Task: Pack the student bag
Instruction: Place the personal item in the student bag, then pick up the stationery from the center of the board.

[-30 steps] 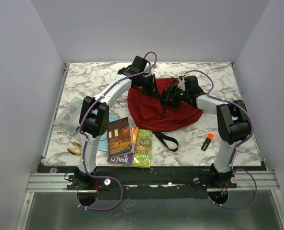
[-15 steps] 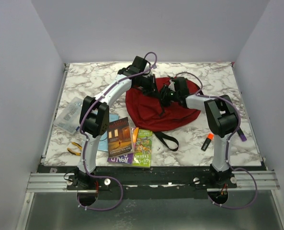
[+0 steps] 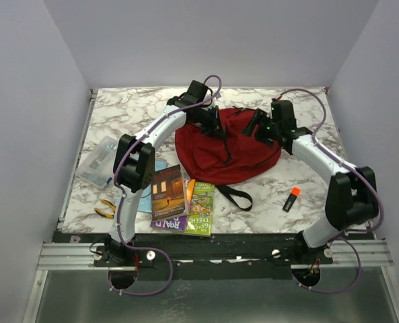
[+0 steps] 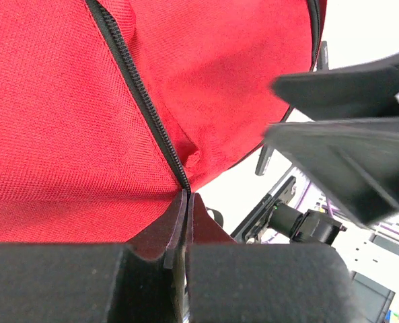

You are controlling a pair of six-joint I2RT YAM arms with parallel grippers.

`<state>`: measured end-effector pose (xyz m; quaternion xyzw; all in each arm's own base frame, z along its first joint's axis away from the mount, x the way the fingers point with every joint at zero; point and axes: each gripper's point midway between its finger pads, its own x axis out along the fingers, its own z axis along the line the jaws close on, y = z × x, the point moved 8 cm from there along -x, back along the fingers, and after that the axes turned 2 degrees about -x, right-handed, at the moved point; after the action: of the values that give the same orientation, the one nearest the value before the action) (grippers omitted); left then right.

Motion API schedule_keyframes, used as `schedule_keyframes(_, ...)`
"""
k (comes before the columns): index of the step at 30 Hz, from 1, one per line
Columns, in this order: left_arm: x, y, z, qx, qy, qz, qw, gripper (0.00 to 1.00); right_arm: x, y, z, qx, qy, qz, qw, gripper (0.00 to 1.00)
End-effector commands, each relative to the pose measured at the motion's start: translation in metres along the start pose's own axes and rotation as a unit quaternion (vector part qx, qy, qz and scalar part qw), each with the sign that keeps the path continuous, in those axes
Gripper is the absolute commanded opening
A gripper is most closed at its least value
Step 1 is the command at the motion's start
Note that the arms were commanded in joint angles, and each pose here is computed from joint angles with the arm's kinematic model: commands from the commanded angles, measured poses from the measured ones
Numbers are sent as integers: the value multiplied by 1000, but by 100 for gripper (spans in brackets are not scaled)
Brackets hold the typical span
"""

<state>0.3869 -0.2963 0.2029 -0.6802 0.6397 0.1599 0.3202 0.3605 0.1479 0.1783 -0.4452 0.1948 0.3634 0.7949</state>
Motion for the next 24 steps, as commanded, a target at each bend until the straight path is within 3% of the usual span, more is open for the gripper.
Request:
schedule_keyframes(1,6,1,-3,5,9,8,1000,0,-49,19,-44,-18,213,-20,977,74)
schedule_keyframes(5,6,0,0,2,11,10,1000,0,-85,43,-81,37,331,-17,943,85)
schedule_keyframes(8,7,-2,-1,2,15,11,1000,0,-105,66,-100,88,336,-2,938,85)
schedule_keyframes(12,5,-1,-3,2,16,11,1000,0,-129,101,-122,154,388,-10,909,90)
schedule_keyframes(14,6,-2,-5,0,24,14,1000,0,-138,105,-125,181,408,-37,894,89)
schedule_keyframes(17,8,-2,-5,-7,28,18,999,0,-140,102,-117,215,382,-55,897,86)
schedule_keyframes(24,8,-2,-7,-6,32,18,999,0,-117,139,-134,258,392,-5,883,75)
